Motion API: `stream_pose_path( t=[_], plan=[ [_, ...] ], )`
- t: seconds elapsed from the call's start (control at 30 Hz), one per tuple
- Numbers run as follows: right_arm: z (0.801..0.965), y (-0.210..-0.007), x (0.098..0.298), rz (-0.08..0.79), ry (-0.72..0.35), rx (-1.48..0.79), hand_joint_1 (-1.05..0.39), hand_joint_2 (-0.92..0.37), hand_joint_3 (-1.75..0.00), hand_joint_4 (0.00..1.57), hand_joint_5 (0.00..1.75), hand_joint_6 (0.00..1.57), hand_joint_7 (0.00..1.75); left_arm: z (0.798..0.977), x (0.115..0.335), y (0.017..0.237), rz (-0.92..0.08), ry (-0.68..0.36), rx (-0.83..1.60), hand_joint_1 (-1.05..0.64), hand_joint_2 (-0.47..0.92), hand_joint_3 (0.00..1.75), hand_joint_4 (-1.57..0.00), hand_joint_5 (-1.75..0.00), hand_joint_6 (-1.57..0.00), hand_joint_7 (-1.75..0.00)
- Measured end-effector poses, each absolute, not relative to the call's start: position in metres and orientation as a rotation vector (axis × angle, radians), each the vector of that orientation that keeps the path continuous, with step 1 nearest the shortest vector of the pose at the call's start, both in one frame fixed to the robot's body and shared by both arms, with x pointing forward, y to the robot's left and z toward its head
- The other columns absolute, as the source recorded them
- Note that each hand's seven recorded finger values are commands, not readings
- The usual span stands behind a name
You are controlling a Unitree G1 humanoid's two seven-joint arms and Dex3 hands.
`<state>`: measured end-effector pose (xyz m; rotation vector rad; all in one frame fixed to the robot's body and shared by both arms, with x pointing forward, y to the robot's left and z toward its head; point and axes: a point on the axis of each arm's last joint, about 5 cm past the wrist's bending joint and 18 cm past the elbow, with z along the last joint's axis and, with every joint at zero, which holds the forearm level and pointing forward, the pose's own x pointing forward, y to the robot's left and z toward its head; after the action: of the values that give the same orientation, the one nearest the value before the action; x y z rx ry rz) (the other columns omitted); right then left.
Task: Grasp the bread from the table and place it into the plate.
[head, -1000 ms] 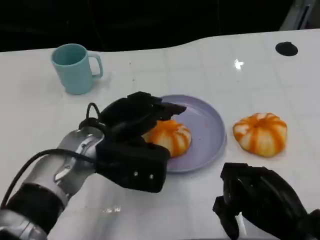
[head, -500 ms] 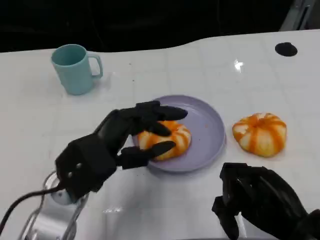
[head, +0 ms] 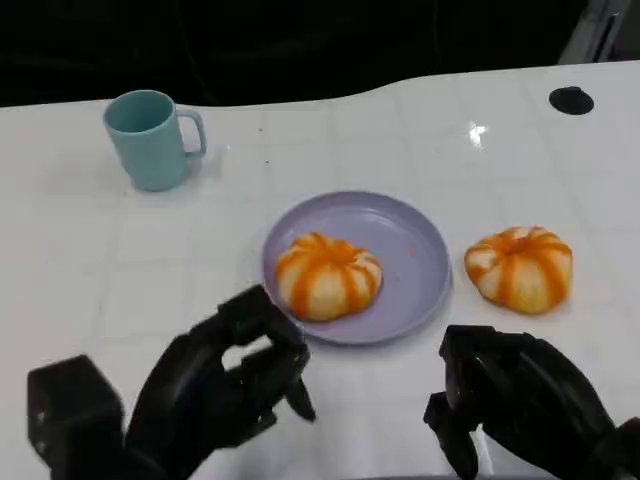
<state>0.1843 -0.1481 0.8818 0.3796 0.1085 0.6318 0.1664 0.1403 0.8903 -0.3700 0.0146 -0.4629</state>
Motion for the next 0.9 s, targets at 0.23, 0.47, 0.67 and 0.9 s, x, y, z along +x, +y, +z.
stream_pose_path(
  t=[0.23, 0.47, 0.67, 0.9],
  plan=[
    [0.883, -0.148, 0.186, 0.635, 0.105, 0.377, -0.92, -0.92, -0.34, 1.29, 1.61, 1.11, 1.52, 0.885, 0.153, 0.141, -0.460, 0.114, -0.497, -0.58, 0.92, 0.40, -0.85, -1.75, -0.63, -1.75],
    [0.882, -0.148, 0.188, 0.633, 0.101, 0.374, -0.93, -0.92, -0.34, 1.30, 1.61, 1.12, 1.51, 0.884, 0.152, 0.145, -0.476, 0.115, -0.501, -0.57, 0.92, 0.38, -0.90, -1.75, -0.64, -1.75],
    [0.881, -0.148, 0.188, 0.632, 0.102, 0.373, -0.93, -0.92, -0.35, 1.29, 1.60, 1.11, 1.51, 0.879, 0.156, 0.145, -0.512, 0.138, -0.511, -0.58, 0.92, 0.38, -0.90, -1.75, -0.64, -1.75],
    [0.881, -0.148, 0.189, 0.632, 0.092, 0.369, -0.93, -0.92, -0.36, 1.28, 1.61, 1.10, 1.53, 0.874, 0.158, 0.146, -0.536, 0.154, -0.519, -0.60, 0.92, 0.36, -0.88, -1.75, -0.64, -1.75]
  ],
)
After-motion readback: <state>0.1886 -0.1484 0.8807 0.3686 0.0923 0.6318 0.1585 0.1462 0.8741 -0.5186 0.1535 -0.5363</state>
